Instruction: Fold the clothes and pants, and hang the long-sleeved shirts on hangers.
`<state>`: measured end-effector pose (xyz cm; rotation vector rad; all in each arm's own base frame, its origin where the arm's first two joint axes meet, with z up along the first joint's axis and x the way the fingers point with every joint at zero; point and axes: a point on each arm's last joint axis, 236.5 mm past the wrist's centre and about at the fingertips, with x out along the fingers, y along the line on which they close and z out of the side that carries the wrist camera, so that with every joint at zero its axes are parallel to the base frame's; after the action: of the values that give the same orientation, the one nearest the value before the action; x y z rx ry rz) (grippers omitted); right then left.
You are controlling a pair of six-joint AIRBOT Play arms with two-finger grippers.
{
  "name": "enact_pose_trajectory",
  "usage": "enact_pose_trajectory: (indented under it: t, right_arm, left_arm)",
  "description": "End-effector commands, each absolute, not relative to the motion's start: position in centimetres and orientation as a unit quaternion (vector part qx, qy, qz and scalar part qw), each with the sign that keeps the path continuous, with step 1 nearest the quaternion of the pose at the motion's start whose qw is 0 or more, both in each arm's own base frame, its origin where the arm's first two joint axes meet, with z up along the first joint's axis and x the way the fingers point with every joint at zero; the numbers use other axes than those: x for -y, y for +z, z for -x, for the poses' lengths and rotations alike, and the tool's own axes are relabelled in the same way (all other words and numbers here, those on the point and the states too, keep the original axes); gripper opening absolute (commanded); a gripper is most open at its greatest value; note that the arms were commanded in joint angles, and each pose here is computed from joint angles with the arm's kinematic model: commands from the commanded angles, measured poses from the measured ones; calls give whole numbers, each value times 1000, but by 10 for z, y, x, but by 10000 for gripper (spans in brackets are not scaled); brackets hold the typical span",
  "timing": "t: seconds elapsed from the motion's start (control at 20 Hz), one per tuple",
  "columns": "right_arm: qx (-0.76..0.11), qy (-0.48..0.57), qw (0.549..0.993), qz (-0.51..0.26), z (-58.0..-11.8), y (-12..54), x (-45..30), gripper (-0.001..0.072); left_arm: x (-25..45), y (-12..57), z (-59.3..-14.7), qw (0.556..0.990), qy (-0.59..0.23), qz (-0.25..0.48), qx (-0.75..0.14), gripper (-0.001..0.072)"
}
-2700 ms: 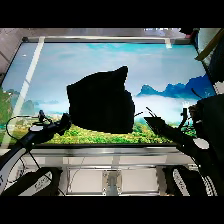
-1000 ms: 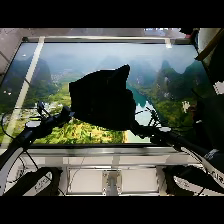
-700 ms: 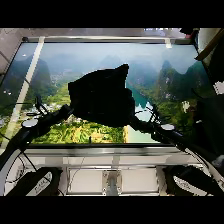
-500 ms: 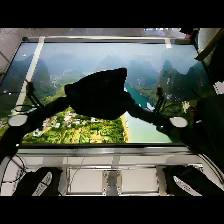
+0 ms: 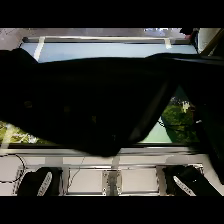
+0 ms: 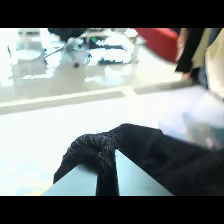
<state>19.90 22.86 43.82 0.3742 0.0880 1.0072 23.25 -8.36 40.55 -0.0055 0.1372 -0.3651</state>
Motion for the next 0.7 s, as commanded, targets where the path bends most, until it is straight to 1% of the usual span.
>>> enact_pose_trajectory:
  t: [0.0,0.1,0.2,0.3,0.35,0.45,0.55,0.65]
  right_arm:
    - [-121,398,901,-121,-252,389,-218,14]
    - [-210,374,896,-112,-305,314,-235,13]
    - [-316,340,879,-111,-355,218,-247,13]
    - [-398,304,857,-125,-393,135,-247,14]
    - [-419,287,850,-141,-413,103,-247,14]
    - [-422,257,854,-164,-455,53,-247,14]
    - [-413,230,864,-172,-486,22,-244,14]
    - [-406,231,871,-155,-506,12,-247,13]
  left_arm:
    - [80,352,-257,962,-177,18,-208,36]
    - [84,278,-296,928,-188,41,-319,36]
    - [79,192,-328,893,-173,64,-411,36]
    - [61,117,-359,879,-129,69,-454,36]
    - [51,86,-374,878,-108,65,-461,36]
    - [42,36,-406,877,-83,73,-468,37]
    - [32,3,-446,888,-51,98,-447,36]
    - [23,-18,-479,898,-21,124,-422,37]
